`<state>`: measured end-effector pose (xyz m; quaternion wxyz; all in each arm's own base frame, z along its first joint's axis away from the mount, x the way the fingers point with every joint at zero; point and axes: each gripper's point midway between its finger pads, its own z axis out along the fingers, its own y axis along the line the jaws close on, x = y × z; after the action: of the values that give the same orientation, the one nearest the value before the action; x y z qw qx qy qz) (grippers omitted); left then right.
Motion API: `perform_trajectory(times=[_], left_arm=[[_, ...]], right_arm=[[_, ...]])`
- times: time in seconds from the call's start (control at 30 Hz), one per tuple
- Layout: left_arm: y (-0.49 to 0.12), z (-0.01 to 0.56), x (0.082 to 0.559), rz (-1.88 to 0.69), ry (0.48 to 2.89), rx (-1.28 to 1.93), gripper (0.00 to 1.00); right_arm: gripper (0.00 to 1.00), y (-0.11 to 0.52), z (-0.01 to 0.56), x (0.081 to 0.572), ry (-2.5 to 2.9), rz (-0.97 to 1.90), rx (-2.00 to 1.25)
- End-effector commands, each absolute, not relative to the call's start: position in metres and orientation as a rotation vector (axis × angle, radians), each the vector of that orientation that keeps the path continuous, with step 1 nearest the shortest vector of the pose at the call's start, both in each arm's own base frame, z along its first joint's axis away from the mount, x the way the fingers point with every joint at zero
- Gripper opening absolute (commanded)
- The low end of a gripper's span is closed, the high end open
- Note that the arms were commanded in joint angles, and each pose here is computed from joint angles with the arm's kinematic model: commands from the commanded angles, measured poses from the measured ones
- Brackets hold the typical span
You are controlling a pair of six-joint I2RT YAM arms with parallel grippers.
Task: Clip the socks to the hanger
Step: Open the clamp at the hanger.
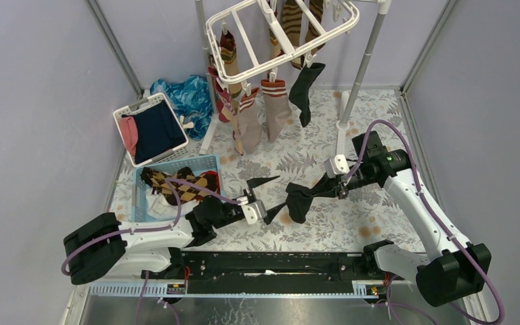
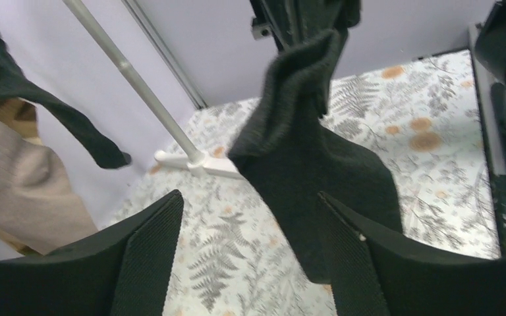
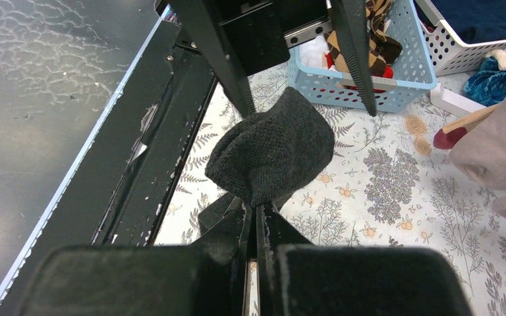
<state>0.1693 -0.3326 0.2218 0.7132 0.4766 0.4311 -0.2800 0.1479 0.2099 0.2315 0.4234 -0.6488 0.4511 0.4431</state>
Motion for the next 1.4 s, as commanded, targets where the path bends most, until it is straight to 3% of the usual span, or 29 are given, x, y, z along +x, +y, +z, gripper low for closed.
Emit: perform_trajectory(times=[0.0,0.2,0.27,0.47,0.57,0.73,0.77,0.8,0.87,1.07,1.2,1.37], left_arm=[[-0.338,0.281,0.163,-0.713,0.737,0.949,0.73],[-0.353,0.277,0.156,-0.803,0.719,0.980,0.56],[-0.355,0.277,0.156,-0.814,0.713,0.971,0.44],[-0.357,0.278,0.157,-0.839,0.713,0.954,0.37],[-0.357,0.278,0.157,-0.845,0.714,0.951,0.26],[-0.357,0.275,0.157,-0.859,0.727,0.960,0.00],[-0.357,0.275,0.156,-0.867,0.734,0.959,0.00],[-0.357,0.275,0.156,-0.877,0.747,0.958,0.00],[-0.357,0.274,0.156,-0.904,0.798,0.961,0.00],[-0.356,0.270,0.161,-0.972,1.067,0.991,0.00],[-0.349,0.270,0.162,-1.005,1.187,0.939,0.00],[-0.346,0.284,0.163,-1.061,1.265,0.854,0.00]], right_arm=[[0.00,0.211,0.235,0.144,1.094,1.139,-1.608],[0.00,0.211,0.234,0.143,1.092,1.140,-1.611],[0.00,0.211,0.234,0.143,1.094,1.140,-1.612],[0.00,0.211,0.233,0.143,1.095,1.142,-1.613],[0.00,0.211,0.233,0.143,1.093,1.141,-1.613],[0.00,0.211,0.233,0.144,1.095,1.139,-1.615],[0.00,0.211,0.233,0.144,1.095,1.137,-1.616],[0.02,0.211,0.233,0.145,1.093,1.130,-1.618],[0.26,0.210,0.232,0.146,1.098,1.118,-1.622],[0.71,0.194,0.247,0.188,1.286,0.998,-1.500],[0.96,0.161,0.275,0.226,1.405,0.855,-1.281],[1.00,0.126,0.328,0.275,1.447,0.622,-0.992]])
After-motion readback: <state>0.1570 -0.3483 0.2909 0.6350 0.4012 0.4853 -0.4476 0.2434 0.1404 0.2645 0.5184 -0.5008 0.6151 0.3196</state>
